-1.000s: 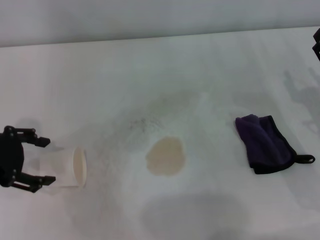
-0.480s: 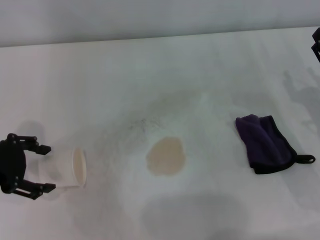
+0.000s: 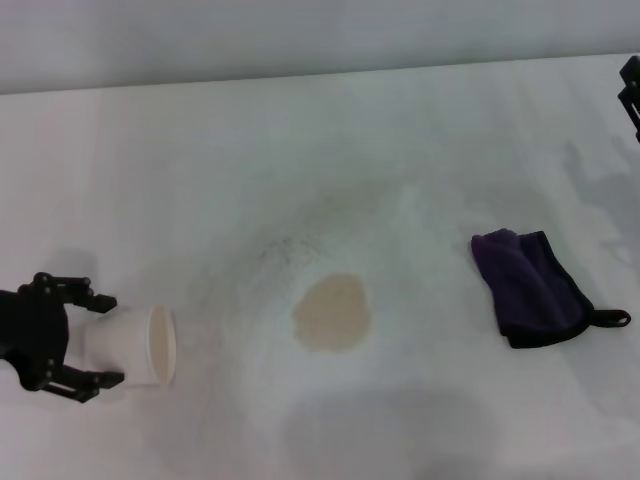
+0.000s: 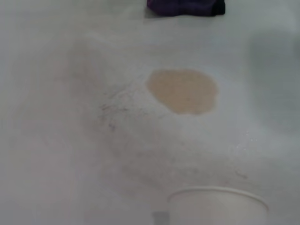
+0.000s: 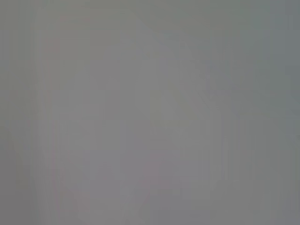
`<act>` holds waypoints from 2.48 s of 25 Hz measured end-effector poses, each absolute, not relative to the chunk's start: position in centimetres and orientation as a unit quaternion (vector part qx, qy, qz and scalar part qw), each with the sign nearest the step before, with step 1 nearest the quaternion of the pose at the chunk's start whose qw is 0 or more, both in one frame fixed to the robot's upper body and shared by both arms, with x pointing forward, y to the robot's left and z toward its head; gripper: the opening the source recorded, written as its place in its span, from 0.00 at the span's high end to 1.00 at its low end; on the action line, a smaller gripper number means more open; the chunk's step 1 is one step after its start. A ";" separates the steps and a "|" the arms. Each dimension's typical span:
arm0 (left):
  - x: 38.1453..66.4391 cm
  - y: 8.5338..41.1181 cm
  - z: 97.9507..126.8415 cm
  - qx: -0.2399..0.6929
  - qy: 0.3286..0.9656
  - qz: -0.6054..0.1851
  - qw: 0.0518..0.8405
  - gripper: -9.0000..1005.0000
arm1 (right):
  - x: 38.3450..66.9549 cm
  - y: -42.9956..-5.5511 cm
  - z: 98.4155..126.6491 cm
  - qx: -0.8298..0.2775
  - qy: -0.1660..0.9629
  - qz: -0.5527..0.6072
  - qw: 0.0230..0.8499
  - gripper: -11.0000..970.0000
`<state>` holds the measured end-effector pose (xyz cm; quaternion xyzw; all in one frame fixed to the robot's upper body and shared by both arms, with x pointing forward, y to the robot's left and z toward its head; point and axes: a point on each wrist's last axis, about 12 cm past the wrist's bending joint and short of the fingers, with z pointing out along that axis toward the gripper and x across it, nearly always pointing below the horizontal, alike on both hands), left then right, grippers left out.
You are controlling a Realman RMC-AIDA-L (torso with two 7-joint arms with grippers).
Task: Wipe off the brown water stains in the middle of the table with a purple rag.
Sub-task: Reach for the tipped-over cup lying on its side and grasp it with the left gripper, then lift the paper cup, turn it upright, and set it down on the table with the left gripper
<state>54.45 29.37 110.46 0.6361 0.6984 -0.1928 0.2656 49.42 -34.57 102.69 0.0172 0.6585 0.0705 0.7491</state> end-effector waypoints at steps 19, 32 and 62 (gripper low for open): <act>54.4 27.6 107.7 0.638 0.687 -0.187 0.293 0.19 | 49.2 -35.1 102.3 0.018 0.671 0.060 0.739 0.25; 54.8 26.7 108.6 0.576 0.680 -0.223 0.395 0.27 | 49.1 -35.7 102.6 0.001 0.670 0.052 0.741 0.25; 48.9 26.3 100.4 0.294 0.700 -0.246 0.603 0.31 | 51.5 -34.0 103.5 -0.142 0.674 0.074 0.721 0.25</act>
